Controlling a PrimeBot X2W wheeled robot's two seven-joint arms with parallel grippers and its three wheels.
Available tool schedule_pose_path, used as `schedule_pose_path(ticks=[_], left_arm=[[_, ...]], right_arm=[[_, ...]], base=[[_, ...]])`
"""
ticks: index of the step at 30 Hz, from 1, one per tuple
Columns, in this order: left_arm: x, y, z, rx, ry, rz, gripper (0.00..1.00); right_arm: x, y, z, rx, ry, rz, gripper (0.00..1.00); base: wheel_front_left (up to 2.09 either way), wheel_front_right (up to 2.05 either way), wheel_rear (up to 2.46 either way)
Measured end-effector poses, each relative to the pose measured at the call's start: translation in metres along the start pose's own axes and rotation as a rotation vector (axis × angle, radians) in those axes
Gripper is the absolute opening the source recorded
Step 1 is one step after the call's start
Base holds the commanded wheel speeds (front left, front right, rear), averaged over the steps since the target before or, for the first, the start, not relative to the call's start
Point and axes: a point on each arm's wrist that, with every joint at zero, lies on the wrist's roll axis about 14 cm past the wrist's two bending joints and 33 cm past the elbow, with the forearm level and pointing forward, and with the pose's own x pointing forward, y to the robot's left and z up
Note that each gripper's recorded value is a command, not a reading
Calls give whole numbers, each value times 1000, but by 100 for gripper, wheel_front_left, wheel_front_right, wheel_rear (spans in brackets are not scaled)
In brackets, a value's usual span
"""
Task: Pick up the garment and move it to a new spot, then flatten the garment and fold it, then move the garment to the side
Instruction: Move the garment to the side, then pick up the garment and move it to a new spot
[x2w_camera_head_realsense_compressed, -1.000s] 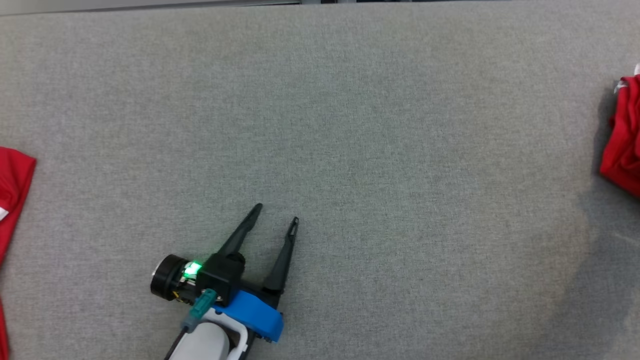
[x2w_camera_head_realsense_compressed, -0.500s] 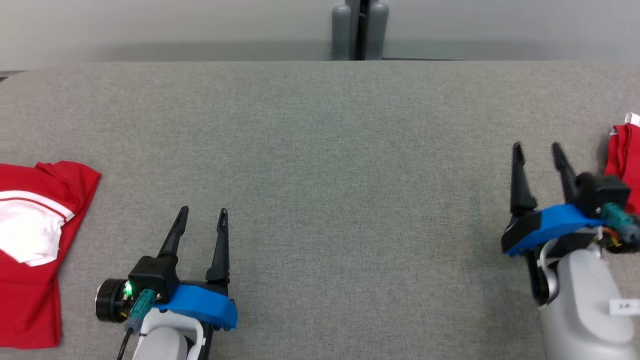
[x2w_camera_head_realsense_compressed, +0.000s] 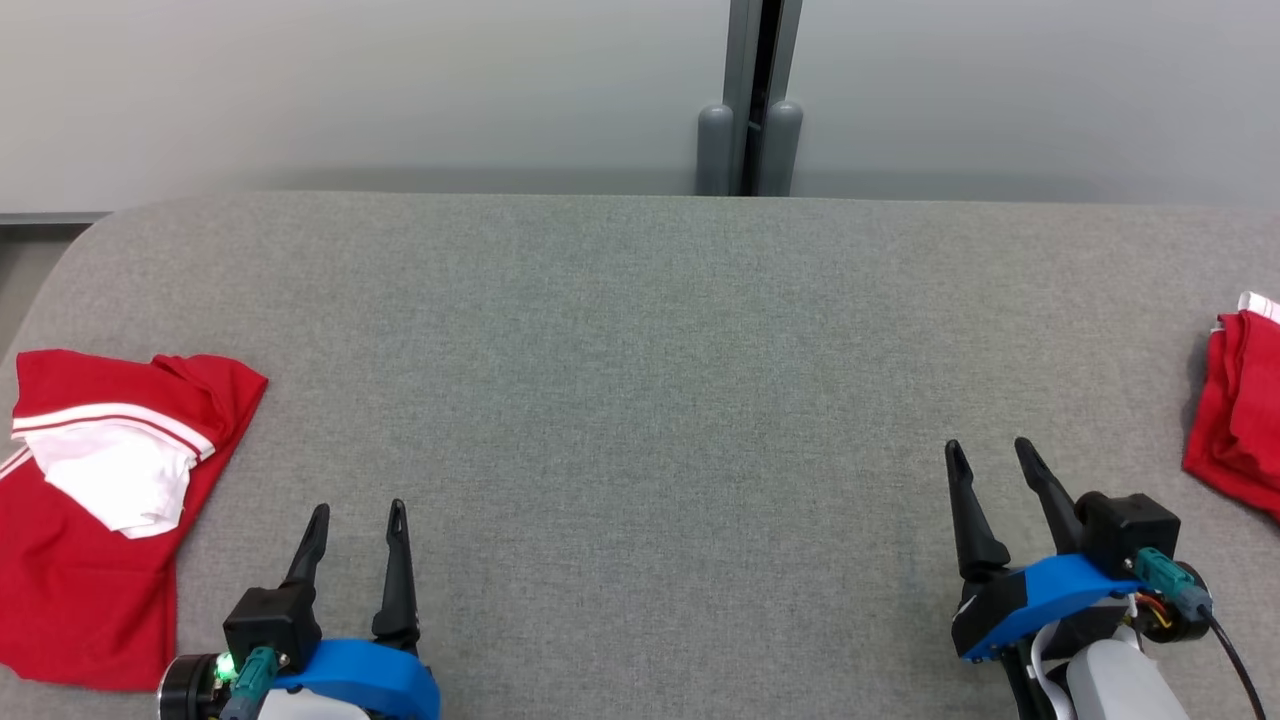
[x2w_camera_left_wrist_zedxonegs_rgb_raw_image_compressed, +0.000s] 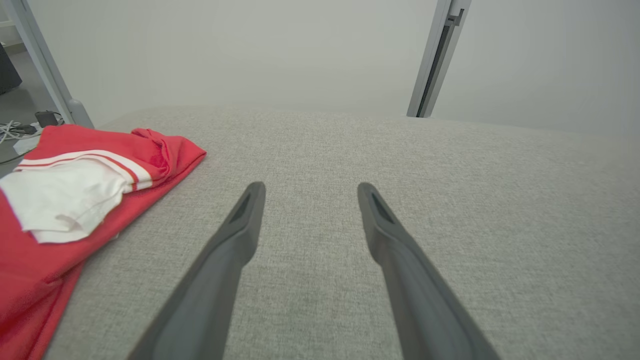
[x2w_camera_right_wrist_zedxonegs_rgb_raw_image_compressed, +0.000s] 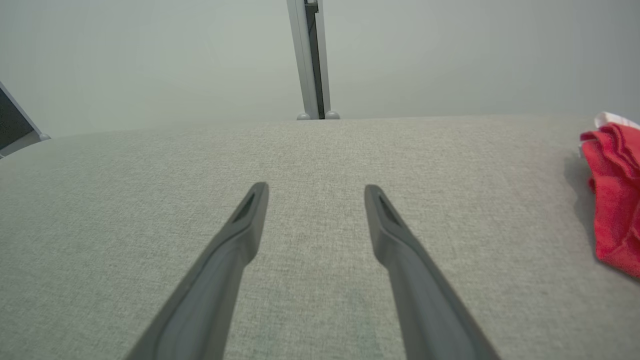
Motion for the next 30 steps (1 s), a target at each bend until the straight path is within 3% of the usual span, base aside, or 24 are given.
schedule_pose_path(ticks=[17,30], left_arm=[[-38,0,1,-15,-24,24,100],[-51,17,-4,-56,-17,101,100]], right_arm=[[-38,4,10,22,-37,2,100],[-29,31,-2,-9,1,86,100]], base=[[0,0,0],[0,0,0]])
